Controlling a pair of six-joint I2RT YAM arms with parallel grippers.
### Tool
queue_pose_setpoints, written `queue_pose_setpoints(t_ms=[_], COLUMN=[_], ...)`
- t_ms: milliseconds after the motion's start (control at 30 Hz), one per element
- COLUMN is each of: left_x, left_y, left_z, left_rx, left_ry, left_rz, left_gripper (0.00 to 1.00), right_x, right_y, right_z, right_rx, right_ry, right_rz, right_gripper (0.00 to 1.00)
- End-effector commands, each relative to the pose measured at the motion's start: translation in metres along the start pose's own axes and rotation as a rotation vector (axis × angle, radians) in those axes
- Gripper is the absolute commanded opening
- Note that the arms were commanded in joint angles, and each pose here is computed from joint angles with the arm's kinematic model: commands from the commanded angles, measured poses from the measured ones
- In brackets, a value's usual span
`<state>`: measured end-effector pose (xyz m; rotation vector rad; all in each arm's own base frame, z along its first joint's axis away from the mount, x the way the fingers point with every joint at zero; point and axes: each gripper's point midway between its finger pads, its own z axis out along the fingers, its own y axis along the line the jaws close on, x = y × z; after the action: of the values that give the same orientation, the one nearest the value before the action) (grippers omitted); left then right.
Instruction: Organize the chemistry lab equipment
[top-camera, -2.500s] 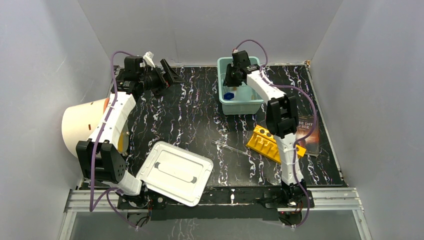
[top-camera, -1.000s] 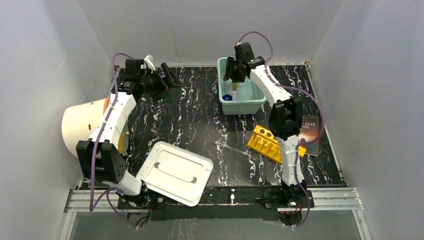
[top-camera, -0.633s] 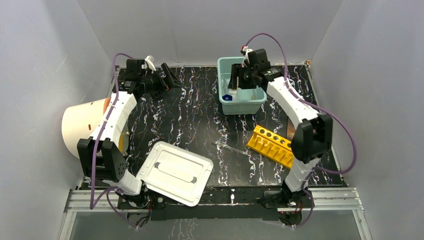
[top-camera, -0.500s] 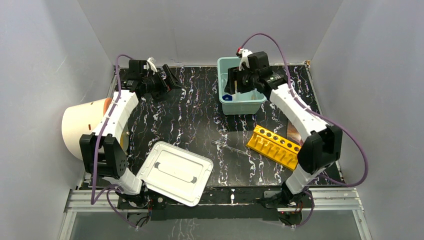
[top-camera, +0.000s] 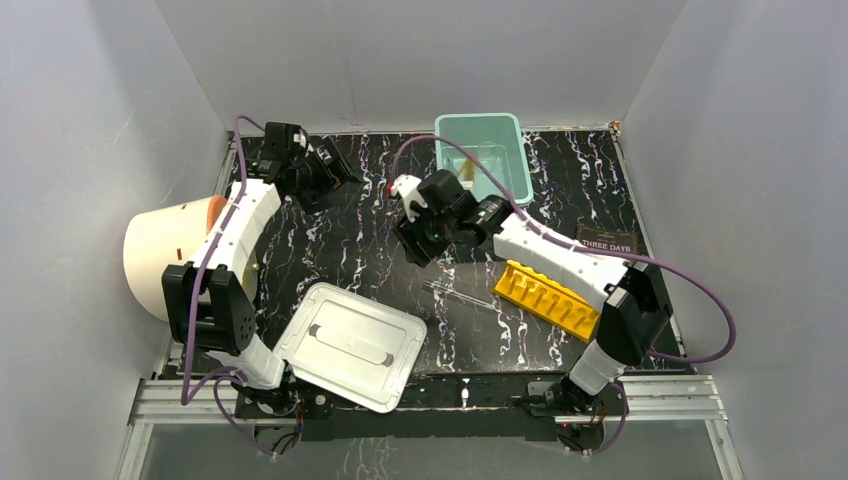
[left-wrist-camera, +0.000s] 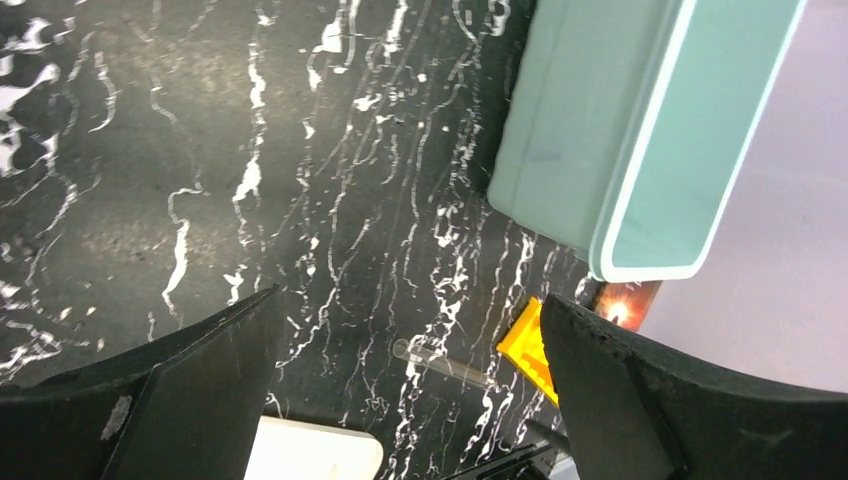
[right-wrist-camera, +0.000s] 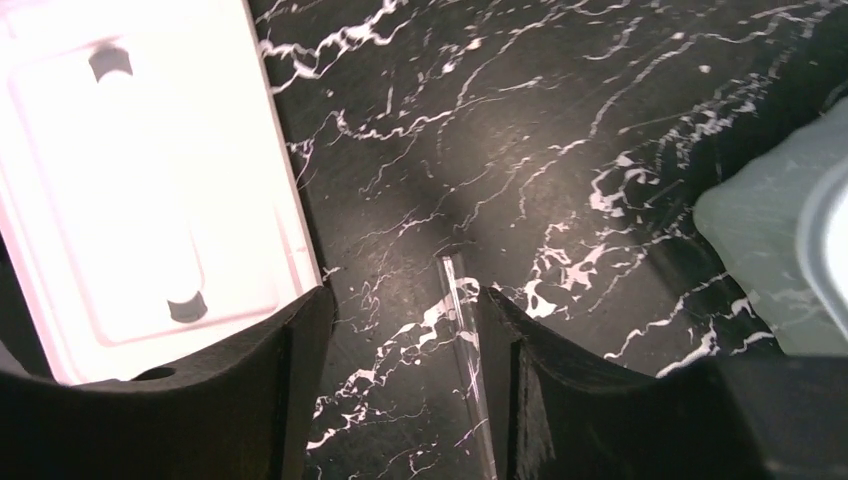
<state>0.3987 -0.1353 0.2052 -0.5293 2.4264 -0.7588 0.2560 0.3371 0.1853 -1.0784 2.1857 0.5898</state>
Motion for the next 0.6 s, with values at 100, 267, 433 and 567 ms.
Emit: queue_pose_setpoints(t_ms=[100,267,433,567], left_x=[-0.016,-0.024,-0.026,-0.024], left_y=[0.024,0.047,0.047,0.049], left_z=[-0.024,-0.038,-0.041,-0.04], left_rx=[-0.188,-0.269,-0.253,-0.255], left_ry=[-0.096,-0.131,-0.134,-0.126], left_rz=[-0.059,-0.137,-0.152,-0.157], left_gripper=[0.98,0.98,0.98,0.98], right_x=[0.026,0.045,0.059,0.073], right_y=[0.03,0.041,0.049,0.052], right_z=[0.038,0.063,0.081,0.092], right_rx=[-0.045,-0.082,-0.127,-0.154], right_ry=[0.088,0.126,0.161,0.205], right_rz=[-0.196,-0.211,-0.197,-0.19], right_gripper=[0.59,0.57,0.53,0.46])
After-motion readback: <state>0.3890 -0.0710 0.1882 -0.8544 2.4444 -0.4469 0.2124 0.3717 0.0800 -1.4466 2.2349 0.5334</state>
